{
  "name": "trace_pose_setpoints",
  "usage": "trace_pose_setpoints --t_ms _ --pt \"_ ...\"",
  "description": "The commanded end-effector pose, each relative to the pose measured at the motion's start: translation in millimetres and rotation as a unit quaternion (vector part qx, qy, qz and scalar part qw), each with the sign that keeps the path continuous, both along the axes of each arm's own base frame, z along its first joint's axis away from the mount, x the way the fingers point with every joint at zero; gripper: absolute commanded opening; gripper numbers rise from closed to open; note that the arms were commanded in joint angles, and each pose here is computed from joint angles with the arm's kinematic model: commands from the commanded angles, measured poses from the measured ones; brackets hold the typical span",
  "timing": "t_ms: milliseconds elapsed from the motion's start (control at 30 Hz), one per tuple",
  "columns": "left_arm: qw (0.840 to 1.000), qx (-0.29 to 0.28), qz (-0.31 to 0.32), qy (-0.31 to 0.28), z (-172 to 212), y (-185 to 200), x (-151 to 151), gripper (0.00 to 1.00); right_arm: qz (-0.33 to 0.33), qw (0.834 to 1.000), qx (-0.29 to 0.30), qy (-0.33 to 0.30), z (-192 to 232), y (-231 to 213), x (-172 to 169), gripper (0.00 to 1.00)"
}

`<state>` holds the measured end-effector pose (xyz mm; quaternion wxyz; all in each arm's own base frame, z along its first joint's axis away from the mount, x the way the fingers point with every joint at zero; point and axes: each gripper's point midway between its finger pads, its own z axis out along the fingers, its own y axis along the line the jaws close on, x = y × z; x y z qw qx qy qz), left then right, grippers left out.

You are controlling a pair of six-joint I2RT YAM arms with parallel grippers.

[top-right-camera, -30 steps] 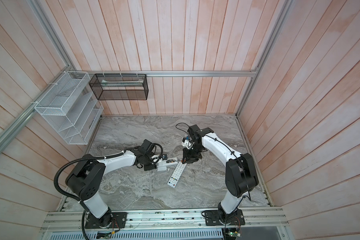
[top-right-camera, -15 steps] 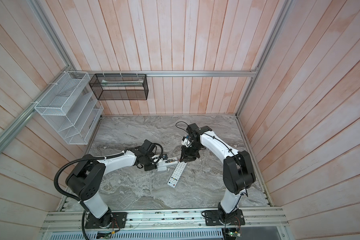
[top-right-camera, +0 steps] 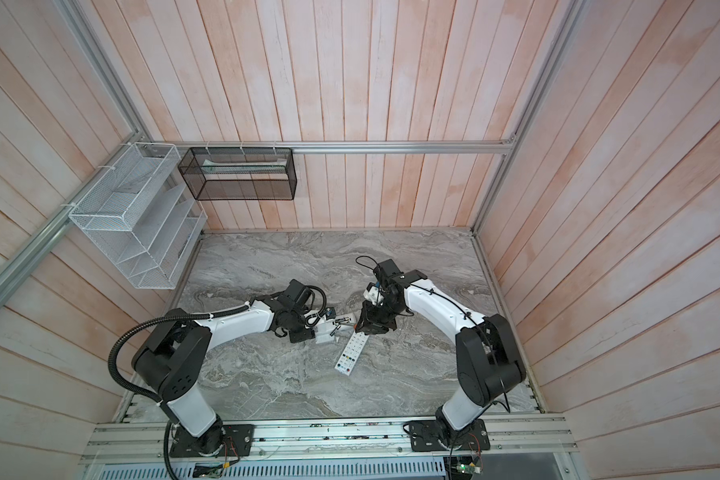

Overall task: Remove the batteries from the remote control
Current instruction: 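Lever the batteries out with the screwdriver while the left gripper holds the remote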

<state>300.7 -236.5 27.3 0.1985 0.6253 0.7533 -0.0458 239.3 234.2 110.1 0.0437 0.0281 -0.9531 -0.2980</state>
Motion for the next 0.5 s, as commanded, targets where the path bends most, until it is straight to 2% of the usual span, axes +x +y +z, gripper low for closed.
trace_pose_setpoints --t_ms 0,300,467 --pt "0.998 -0.033 -0.034 0.036 0.2 -23.3 -16.5 0.19 -0.048 0.998 -0.025 -0.018 -12.7 -9.7 6.7 0.00" --pt "0.997 -0.048 -0.029 0.048 3.0 -28.1 -18.9 0.19 -0.080 0.996 -0.007 -0.034 -25.4 -10.0 2.6 0.00" --pt "0.996 -0.059 -0.027 0.060 4.5 -32.5 -21.3 0.19 -0.079 0.996 -0.007 -0.046 -47.3 -15.8 -5.9 0.00"
